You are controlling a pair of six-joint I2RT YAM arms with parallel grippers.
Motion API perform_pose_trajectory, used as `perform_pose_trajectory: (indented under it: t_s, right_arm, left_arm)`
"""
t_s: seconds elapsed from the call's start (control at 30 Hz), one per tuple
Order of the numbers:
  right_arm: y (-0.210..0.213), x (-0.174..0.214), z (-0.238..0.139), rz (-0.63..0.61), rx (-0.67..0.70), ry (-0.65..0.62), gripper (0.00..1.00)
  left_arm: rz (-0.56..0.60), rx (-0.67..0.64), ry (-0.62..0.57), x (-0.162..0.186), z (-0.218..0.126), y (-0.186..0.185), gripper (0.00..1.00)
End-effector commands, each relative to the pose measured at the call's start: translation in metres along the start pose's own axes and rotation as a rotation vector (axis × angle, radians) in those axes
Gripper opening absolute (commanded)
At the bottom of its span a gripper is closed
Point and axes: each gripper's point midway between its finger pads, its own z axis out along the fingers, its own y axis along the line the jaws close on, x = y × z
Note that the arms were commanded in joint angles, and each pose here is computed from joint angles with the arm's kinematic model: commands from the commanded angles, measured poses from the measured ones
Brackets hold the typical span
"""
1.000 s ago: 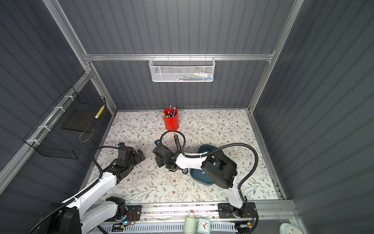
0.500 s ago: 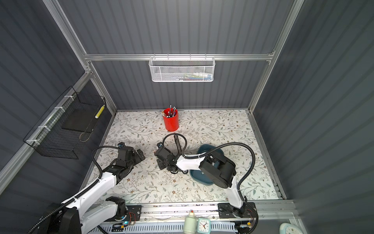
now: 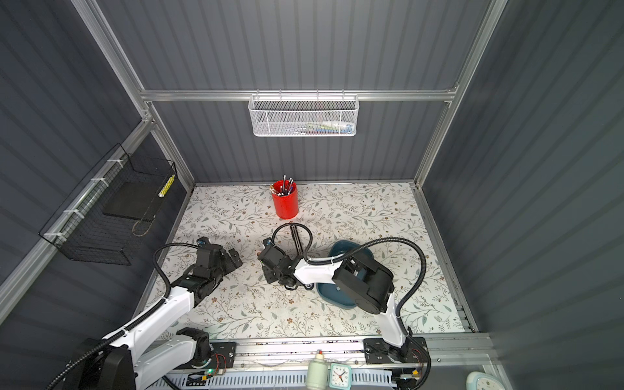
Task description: Load the staples into the stapler
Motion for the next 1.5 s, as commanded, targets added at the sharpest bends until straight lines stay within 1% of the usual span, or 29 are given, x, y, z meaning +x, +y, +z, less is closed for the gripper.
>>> perform_pose_trajectory:
  t_s: [0.0, 0.03, 0.1, 0.17, 0.2, 0.27, 0.33, 0.37, 0.5, 0.6, 0.7, 0.8, 0.9, 1.03, 1.13, 1.37, 1.47]
  right_arm:
    - [-0.013, 0.02, -0.005, -0.051, 0.046, 0.066, 0.31]
    - [-0.011, 0.016, -0.009, -0.061, 0.032, 0.044, 0.32]
    - [-0.008, 0.007, -0.02, -0.076, 0.007, -0.007, 0.35]
    - [-0.005, 0.002, -0.028, -0.077, -0.021, -0.05, 0.38]
    - [-0.004, 0.002, -0.03, -0.078, -0.039, -0.066, 0.41]
    - [-0.002, 0.005, -0.032, -0.082, -0.061, -0.083, 0.45]
    - [-0.001, 0.008, -0.034, -0.087, -0.071, -0.093, 0.48]
    - [0.0, 0.011, -0.033, -0.092, -0.078, -0.092, 0.5]
    - [0.007, 0.021, -0.029, -0.106, -0.115, -0.078, 0.52]
    - [0.011, 0.025, -0.025, -0.116, -0.119, -0.076, 0.56]
    - [0.005, 0.029, -0.017, -0.111, -0.083, -0.071, 0.57]
    - [0.002, 0.03, -0.011, -0.113, -0.066, -0.083, 0.53]
    - [0.001, 0.037, -0.004, -0.119, -0.067, -0.077, 0.5]
    - [-0.003, 0.045, 0.002, -0.133, -0.052, -0.07, 0.48]
    - [-0.008, 0.049, 0.004, -0.146, -0.03, -0.073, 0.43]
    - [-0.012, 0.056, 0.003, -0.156, -0.031, -0.085, 0.32]
    - [-0.01, 0.055, 0.002, -0.153, -0.043, -0.095, 0.27]
  left_arm:
    - [0.005, 0.123, 0.007, -0.017, -0.012, -0.03, 1.0]
    - [-0.007, 0.147, 0.024, -0.018, -0.016, -0.036, 1.0]
    - [-0.038, 0.268, 0.033, -0.026, -0.027, -0.06, 1.0]
    - [-0.053, 0.372, 0.014, -0.034, -0.035, -0.079, 1.0]
    - [-0.05, 0.393, 0.004, -0.038, -0.036, -0.084, 1.0]
    - [-0.035, 0.404, -0.005, -0.042, -0.033, -0.089, 1.0]
    - [0.005, 0.413, 0.004, -0.043, -0.028, -0.095, 1.0]
    - [0.025, 0.439, 0.012, -0.041, -0.026, -0.101, 1.0]
    - [0.079, 0.532, 0.039, -0.03, -0.019, -0.115, 1.0]
    - [0.121, 0.539, 0.057, -0.023, -0.014, -0.117, 1.0]
    - [0.13, 0.543, 0.059, -0.021, -0.011, -0.117, 0.99]
    - [0.117, 0.548, 0.065, -0.017, -0.007, -0.117, 0.99]
    - [0.104, 0.541, 0.095, -0.011, 0.0, -0.116, 0.94]
    - [0.089, 0.532, 0.139, -0.001, 0.01, -0.115, 0.91]
    - [0.082, 0.529, 0.169, 0.007, 0.015, -0.113, 0.89]
    - [0.071, 0.547, 0.244, 0.034, 0.02, -0.107, 0.76]
    - [0.065, 0.592, 0.281, 0.048, 0.02, -0.109, 0.71]
